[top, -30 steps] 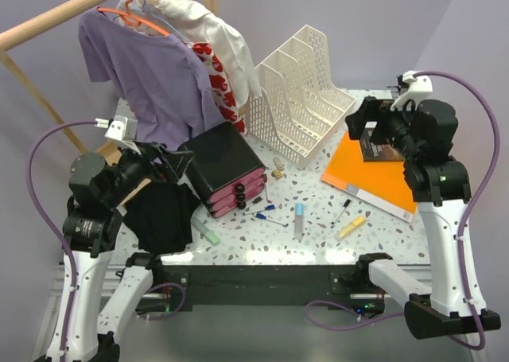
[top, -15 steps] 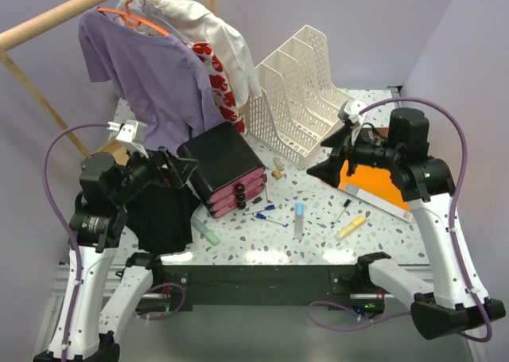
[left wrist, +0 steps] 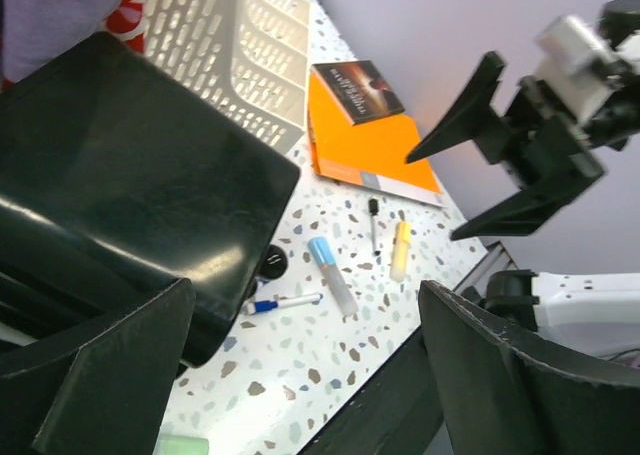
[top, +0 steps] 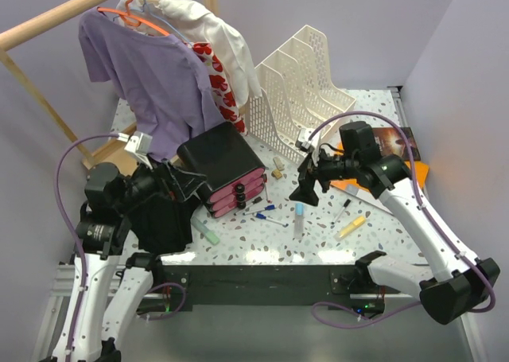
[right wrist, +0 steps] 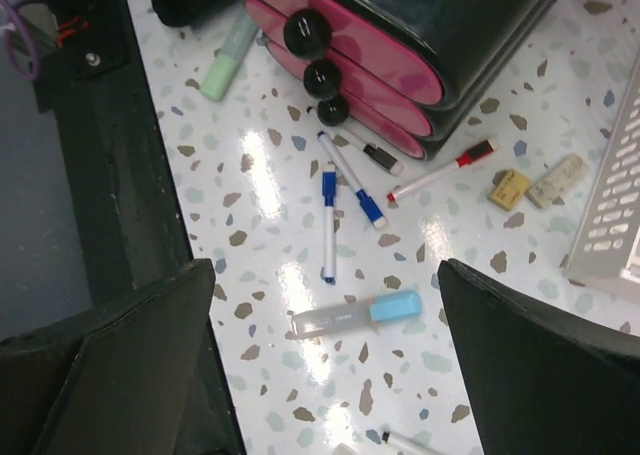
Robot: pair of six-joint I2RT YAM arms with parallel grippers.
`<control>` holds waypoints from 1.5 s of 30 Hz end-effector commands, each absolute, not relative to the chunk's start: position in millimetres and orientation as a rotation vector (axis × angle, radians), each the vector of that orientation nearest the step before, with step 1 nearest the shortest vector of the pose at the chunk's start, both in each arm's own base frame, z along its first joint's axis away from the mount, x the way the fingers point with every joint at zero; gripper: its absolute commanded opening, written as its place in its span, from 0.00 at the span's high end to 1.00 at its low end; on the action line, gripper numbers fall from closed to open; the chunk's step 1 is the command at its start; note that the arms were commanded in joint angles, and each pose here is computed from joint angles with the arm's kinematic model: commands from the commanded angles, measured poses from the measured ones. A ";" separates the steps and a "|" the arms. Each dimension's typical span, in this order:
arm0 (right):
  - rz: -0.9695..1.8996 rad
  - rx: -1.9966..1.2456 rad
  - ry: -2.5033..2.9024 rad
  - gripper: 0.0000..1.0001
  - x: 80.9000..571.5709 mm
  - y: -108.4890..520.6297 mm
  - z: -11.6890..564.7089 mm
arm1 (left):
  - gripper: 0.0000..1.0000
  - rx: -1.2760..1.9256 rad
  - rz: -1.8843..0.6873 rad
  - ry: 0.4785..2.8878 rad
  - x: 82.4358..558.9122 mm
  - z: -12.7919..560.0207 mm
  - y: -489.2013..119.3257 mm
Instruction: Organize the desk
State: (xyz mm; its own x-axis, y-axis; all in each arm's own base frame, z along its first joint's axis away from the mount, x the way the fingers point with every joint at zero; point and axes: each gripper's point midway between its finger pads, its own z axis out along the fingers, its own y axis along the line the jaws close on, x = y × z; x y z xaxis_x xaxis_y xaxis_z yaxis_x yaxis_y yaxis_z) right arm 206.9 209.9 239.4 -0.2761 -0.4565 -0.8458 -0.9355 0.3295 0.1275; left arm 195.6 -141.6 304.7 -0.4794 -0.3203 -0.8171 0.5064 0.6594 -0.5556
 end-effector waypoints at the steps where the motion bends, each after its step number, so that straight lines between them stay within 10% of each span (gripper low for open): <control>1: 0.682 -1.212 1.836 0.01 228.4 200.6 239.7 | 0.01 0.158 -1.143 1.725 178.8 336.7 -156.2; 16: 0.549 -1.003 1.908 0.01 257.4 175.3 231.6 | 0.00 0.169 -1.245 1.853 169.5 311.8 -205.0; 27: 0.584 -0.779 2.008 0.01 269.5 160.5 219.5 | 0.00 0.054 -0.691 2.202 154.4 251.2 -300.4; 45: 0.975 -0.789 2.192 0.02 220.7 287.3 217.3 | 0.00 -0.024 -0.270 1.826 263.0 322.7 -163.7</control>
